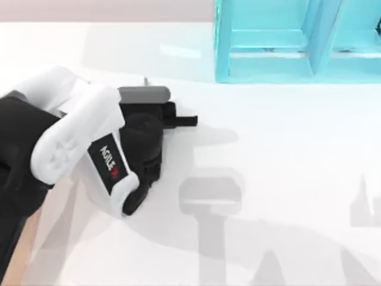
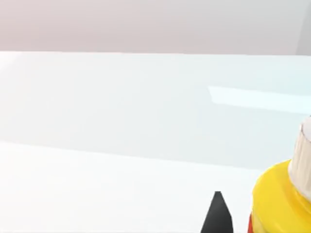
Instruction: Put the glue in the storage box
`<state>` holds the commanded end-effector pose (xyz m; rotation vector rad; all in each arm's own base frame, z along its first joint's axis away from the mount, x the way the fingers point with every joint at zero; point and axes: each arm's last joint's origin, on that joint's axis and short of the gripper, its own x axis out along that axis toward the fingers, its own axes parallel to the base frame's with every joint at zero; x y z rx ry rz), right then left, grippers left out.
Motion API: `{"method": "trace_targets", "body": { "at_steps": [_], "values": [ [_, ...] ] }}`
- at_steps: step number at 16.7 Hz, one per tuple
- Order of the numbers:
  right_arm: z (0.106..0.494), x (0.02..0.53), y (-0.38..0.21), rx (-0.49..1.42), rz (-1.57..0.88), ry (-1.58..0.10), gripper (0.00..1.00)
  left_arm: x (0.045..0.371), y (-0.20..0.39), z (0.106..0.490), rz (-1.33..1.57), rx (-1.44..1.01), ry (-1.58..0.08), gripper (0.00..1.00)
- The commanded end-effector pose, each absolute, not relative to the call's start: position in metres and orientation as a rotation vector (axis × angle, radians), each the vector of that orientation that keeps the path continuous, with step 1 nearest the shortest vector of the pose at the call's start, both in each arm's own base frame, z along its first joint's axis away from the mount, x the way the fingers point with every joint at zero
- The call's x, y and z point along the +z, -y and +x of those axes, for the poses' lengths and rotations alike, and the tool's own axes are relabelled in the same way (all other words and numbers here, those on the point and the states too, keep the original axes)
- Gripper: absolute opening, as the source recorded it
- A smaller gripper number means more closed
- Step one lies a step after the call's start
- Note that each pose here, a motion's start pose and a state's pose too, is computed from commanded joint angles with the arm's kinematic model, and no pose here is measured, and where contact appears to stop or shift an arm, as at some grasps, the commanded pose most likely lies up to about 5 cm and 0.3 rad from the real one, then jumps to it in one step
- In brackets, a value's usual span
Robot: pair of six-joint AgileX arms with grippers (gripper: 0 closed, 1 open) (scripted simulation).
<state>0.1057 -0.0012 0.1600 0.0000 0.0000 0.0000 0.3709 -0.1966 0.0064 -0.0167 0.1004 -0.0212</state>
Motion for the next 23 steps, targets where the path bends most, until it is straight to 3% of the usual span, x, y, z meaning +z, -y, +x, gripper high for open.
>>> {"method": "trace_targets", "body": {
  "at_steps": [6, 14, 23],
  "values": [
    [0.106, 0.16, 0.001, 0.0, 0.0, 0.0, 1.0, 0.013, 0.197, 0.37, -0.004, -0.023, -0.118, 0.0],
    [0.106, 0.16, 0.001, 0.0, 0.0, 0.0, 1.0, 0.102, 0.197, 0.372, -0.019, -0.022, -0.095, 0.0],
    [0.106, 0.16, 0.001, 0.0, 0.0, 0.0, 1.0, 0.116, 0.188, 0.383, 0.04, -0.042, -0.106, 0.0]
  ]
}}
